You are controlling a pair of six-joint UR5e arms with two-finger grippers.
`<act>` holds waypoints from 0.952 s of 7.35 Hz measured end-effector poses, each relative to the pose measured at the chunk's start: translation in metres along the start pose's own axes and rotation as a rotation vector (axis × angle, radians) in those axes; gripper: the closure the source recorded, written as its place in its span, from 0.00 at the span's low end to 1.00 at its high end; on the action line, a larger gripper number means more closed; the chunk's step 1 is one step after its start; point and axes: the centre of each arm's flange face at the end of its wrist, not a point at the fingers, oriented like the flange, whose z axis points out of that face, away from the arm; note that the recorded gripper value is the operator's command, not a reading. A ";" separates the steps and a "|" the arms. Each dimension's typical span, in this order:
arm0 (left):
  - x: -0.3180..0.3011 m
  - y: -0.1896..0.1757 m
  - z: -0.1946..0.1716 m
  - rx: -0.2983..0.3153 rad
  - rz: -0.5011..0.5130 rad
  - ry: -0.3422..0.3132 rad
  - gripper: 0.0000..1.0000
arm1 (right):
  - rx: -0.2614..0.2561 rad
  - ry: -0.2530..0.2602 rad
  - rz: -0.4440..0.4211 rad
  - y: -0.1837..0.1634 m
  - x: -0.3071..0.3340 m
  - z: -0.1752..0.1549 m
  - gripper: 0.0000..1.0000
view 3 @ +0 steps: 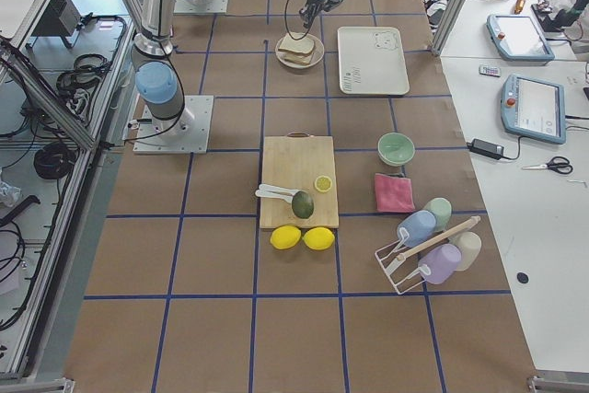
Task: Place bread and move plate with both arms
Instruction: 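Lay the bread slice on the egg and open the right gripper, then reach the left gripper to the plate rim while the right gripper withdraws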
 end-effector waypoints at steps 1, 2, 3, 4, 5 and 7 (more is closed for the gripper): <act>0.000 0.000 0.000 0.000 0.000 0.000 0.00 | 0.022 -0.019 -0.008 -0.003 -0.002 -0.003 0.16; 0.000 0.000 0.000 0.000 0.000 0.000 0.00 | 0.051 -0.027 -0.030 -0.010 -0.001 -0.010 0.00; 0.000 0.000 0.001 -0.002 0.002 0.003 0.00 | 0.087 -0.034 -0.087 -0.022 0.006 -0.025 0.00; 0.001 -0.002 0.003 -0.006 0.006 0.006 0.00 | 0.118 -0.050 -0.176 -0.037 0.019 -0.048 0.00; 0.001 -0.004 0.008 -0.016 0.009 0.007 0.00 | 0.135 -0.057 -0.261 -0.054 0.035 -0.068 0.00; 0.004 -0.012 0.037 -0.074 0.008 0.007 0.00 | 0.137 -0.027 -0.482 -0.086 0.075 -0.103 0.00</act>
